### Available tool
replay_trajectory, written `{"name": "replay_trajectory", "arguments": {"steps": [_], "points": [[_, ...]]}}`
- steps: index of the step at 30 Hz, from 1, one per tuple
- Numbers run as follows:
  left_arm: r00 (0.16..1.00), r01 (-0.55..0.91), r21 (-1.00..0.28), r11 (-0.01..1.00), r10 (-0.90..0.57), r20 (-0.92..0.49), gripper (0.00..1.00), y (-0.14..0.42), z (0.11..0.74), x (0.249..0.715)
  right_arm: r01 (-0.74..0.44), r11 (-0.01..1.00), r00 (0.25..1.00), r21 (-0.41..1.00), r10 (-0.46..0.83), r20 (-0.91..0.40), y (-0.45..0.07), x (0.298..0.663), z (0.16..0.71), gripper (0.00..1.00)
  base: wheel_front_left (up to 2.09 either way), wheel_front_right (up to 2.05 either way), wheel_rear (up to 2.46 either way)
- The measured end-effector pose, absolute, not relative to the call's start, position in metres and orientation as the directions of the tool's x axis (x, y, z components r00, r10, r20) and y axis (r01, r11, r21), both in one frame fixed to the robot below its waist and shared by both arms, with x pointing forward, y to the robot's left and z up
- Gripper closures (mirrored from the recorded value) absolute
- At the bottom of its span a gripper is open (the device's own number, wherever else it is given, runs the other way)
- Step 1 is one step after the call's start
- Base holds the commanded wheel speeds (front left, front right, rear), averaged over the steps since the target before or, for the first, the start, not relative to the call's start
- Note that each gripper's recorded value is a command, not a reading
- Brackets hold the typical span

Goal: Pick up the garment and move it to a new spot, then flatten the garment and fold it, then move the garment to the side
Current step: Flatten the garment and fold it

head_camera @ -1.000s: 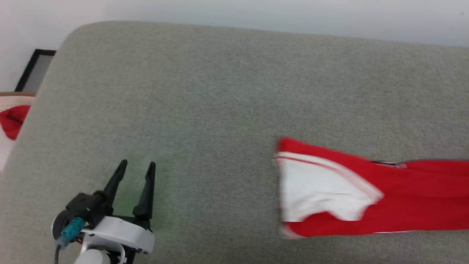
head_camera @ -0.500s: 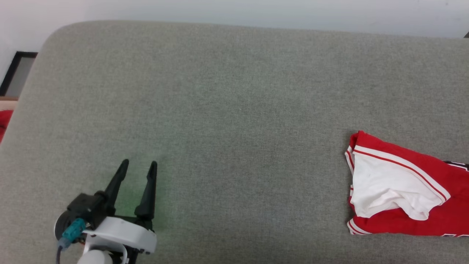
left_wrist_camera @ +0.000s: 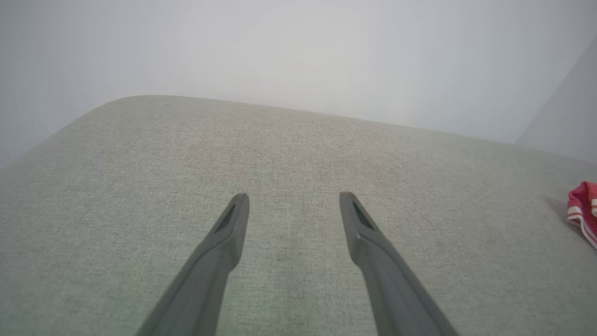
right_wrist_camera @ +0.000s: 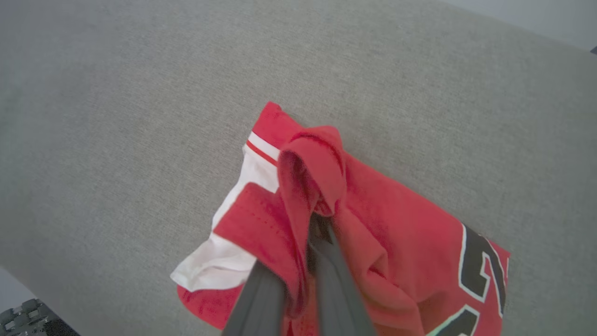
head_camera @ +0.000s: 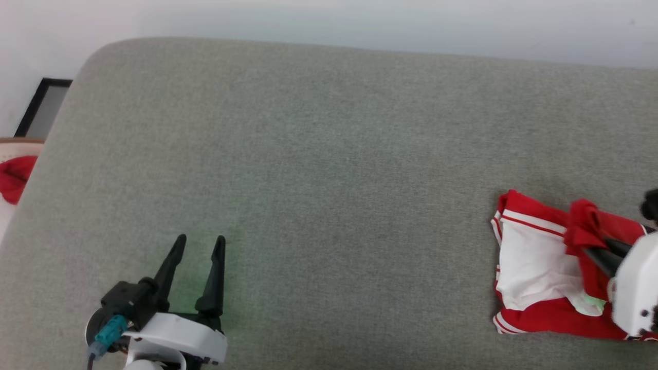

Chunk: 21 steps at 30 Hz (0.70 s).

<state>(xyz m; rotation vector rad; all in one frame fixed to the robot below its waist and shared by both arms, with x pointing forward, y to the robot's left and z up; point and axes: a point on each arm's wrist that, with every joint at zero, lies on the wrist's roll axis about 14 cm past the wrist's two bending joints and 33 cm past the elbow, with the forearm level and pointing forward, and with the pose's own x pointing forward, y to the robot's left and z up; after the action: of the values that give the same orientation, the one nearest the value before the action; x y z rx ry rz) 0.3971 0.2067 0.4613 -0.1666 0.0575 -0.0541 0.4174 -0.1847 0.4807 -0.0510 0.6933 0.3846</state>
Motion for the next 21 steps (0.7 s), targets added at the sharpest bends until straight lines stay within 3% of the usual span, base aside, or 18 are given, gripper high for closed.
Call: {"name": "replay_trajectory", "arguments": {"steps": [6,16,17,18,19,20,21], "points": [[0.997,0.031,-0.172,0.985,-0.043,-0.064,0.0,0.211,0.457,0.398,-0.451,0.886,0.655,0.106,0.409,-0.635,-0.144,0.425,0.47,1.0,0.0,0.0,0.0],[0.995,0.007,-0.173,0.985,-0.023,-0.092,0.0,0.216,0.448,0.397,-0.481,0.866,0.583,0.136,0.432,-0.688,-0.12,0.432,0.42,1.0,0.0,0.0,0.0],[0.995,0.004,-0.171,0.985,-0.02,-0.093,0.0,0.217,0.449,0.397,-0.483,0.863,0.578,0.146,0.439,-0.688,-0.118,0.43,0.419,0.82,0.0,0.0,0.0],[0.996,0.002,-0.172,0.985,-0.018,-0.091,0.0,0.218,0.449,0.396,-0.487,0.86,0.576,0.149,0.445,-0.686,-0.116,0.429,0.419,0.55,0.0,0.0,0.0],[0.996,-0.001,-0.173,0.985,-0.015,-0.09,0.0,0.219,0.45,0.395,-0.489,0.857,0.577,0.162,0.457,-0.677,-0.113,0.428,0.42,0.16,0.0,0.0,0.0],[0.996,-0.003,-0.173,0.985,-0.013,-0.091,0.0,0.22,0.45,0.394,-0.486,0.856,0.584,0.176,0.468,-0.663,-0.111,0.429,0.423,0.0,0.0,0.0,0.0],[0.996,-0.002,-0.173,0.985,-0.014,-0.091,0.0,0.22,0.45,0.393,-0.483,0.857,0.592,0.182,0.472,-0.653,-0.111,0.429,0.427,0.0,0.0,0.0,0.0]]}}
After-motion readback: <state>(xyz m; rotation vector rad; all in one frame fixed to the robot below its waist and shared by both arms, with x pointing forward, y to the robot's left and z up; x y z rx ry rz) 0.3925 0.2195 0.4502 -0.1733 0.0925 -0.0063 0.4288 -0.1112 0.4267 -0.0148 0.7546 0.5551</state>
